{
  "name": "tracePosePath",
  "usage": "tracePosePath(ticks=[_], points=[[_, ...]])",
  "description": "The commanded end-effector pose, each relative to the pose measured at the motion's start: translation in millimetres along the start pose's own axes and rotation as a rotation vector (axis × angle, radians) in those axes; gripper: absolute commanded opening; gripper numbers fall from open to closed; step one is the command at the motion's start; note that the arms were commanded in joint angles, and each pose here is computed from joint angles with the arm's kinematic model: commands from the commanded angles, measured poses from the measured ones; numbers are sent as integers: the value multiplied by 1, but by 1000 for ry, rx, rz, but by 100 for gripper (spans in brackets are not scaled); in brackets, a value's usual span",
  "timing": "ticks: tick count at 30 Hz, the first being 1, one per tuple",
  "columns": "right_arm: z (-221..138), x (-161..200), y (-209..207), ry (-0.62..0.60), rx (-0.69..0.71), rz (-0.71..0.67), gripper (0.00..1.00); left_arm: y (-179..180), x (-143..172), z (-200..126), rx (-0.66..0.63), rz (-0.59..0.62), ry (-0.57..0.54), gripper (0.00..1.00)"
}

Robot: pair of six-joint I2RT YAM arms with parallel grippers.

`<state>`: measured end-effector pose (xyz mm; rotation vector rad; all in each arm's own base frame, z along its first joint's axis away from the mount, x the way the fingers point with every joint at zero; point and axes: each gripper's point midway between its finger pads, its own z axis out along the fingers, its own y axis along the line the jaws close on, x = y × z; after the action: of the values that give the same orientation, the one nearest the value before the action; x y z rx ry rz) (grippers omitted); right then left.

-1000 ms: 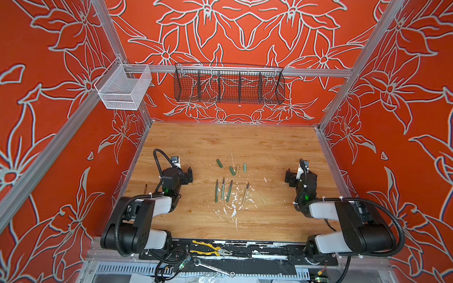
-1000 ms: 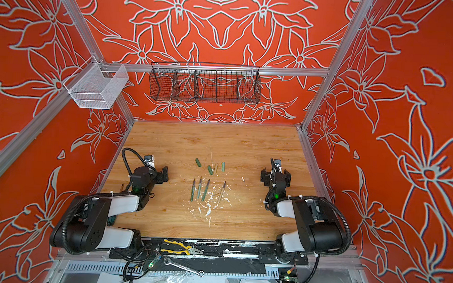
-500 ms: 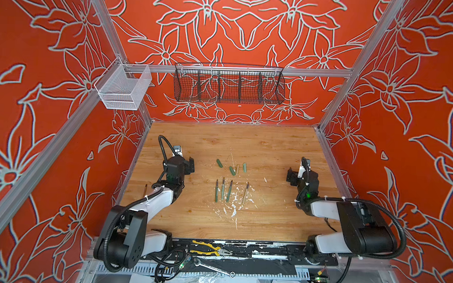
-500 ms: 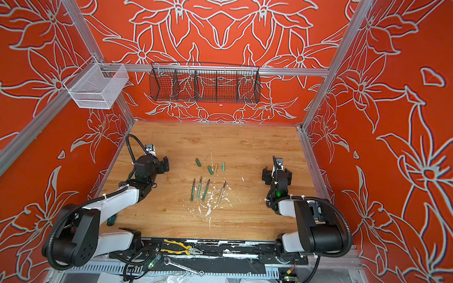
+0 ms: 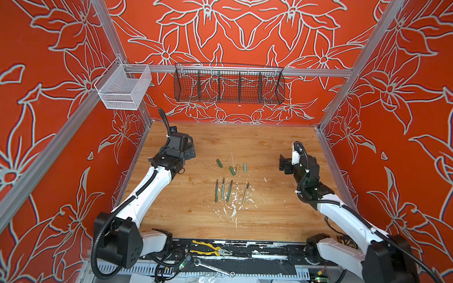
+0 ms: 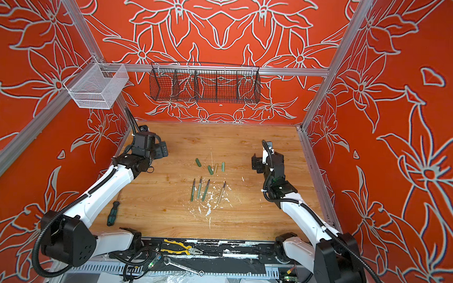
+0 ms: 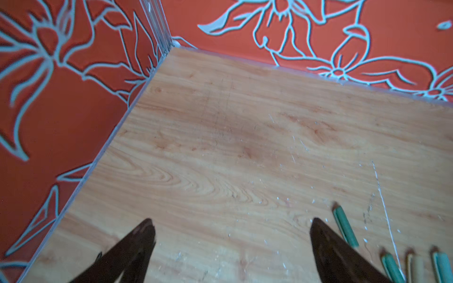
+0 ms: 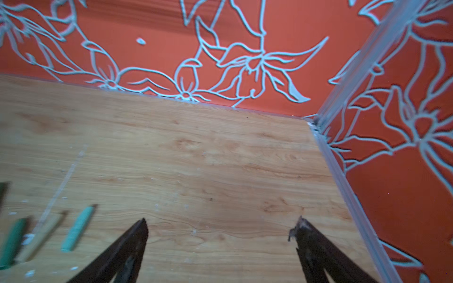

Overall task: Insert pens into pen caps
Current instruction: Pick up the pen cap from the center of the table.

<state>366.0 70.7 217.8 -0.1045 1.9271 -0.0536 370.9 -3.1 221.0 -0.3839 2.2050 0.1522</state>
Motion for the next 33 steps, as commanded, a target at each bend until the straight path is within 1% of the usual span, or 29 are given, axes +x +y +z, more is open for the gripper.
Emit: tracePosePath(ticks=[1, 3, 7, 10, 14, 17, 19, 23, 28, 30, 32, 33], points=[[-20, 42, 23, 284, -84, 78, 92, -2, 23, -31, 69, -18, 116, 97], [-31, 49, 39, 376, -125, 133, 89, -9, 25, -45, 147, -6, 117, 97], [-50, 73, 70, 524, -185, 187, 87, -32, 30, -67, 335, 54, 120, 97], [-58, 91, 89, 569, -217, 199, 86, -48, 37, -78, 450, 83, 146, 97], [-59, 111, 108, 621, -265, 190, 86, -81, 57, -91, 608, 127, 227, 97], [-53, 119, 119, 670, -292, 160, 86, -104, 80, -102, 646, 214, 253, 97], [-46, 121, 126, 697, -305, 136, 85, -118, 94, -109, 663, 247, 259, 97], [-26, 119, 143, 732, -325, 83, 81, -137, 124, -120, 705, 256, 271, 97], [7, 118, 162, 770, -317, 33, 75, -143, 151, -131, 743, 254, 272, 97], [22, 119, 170, 792, -309, 18, 70, -138, 156, -138, 753, 256, 259, 97], [36, 124, 179, 828, -300, -1, 63, -132, 164, -139, 742, 260, 270, 97], [42, 124, 182, 838, -297, -4, 62, -128, 167, -140, 736, 259, 276, 97]])
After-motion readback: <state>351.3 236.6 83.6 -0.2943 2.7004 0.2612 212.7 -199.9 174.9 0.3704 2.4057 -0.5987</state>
